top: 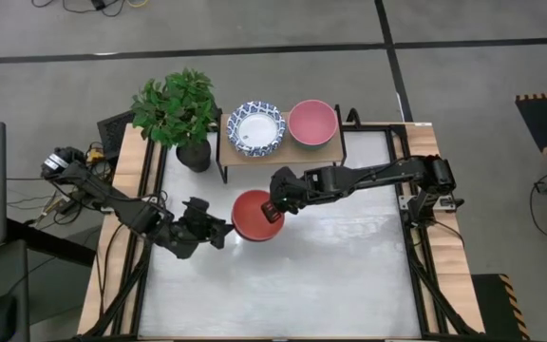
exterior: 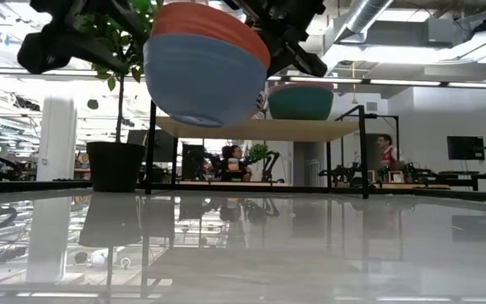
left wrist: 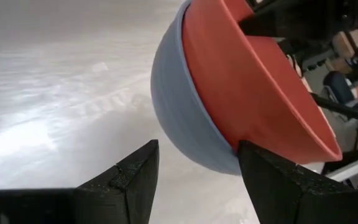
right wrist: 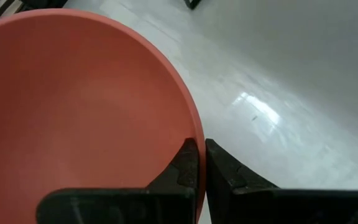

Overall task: Place and stack bowls onto a shelf
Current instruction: Stack the orange bowl on top of the pink bowl on the shelf

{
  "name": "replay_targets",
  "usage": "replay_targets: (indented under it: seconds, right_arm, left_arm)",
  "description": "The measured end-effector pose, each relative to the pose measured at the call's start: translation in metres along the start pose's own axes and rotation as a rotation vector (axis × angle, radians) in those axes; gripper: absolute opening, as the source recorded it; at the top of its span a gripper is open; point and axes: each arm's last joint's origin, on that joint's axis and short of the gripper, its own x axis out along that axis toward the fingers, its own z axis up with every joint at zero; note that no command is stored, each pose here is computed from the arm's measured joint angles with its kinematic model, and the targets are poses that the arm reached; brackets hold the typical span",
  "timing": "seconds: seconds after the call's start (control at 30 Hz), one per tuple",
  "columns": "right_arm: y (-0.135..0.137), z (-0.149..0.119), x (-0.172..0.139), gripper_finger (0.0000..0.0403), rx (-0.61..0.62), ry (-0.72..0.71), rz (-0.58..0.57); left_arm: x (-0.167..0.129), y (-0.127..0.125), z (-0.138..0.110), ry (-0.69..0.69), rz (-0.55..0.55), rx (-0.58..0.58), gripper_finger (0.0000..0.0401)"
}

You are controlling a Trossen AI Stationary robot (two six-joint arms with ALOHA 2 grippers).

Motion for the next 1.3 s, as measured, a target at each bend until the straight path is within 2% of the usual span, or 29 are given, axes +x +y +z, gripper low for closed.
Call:
replay_targets:
  seconds: [0.2,0.6,0.9,1.1,1.3]
  right_arm:
    - [0.0,0.001,0.0,0.0029,-0.013,-0.007,-0.002]
    - [0.001,0.001,0.001,0.0029,-0.017,-0.014,0.008]
    - [0.012,0.006,-0.001,0.0029,0.002,-0.035,0.142]
    - [0.013,0.008,-0.001,0.0029,0.016,-0.044,0.152]
    - [0.01,0.01,-0.001,0.0029,0.084,-0.042,0.147]
  left_arm:
    - [0.005,0.002,0.006,-0.016,0.021,-0.004,0.0203]
    - [0.009,0.005,0.009,0.009,0.052,0.058,0.0203]
    - [0.009,0.015,0.009,0.013,0.139,0.099,0.0203]
    - [0.009,0.015,0.009,0.014,0.142,0.127,0.0203]
    - [0.008,0.016,0.008,0.026,0.147,0.175,0.0203]
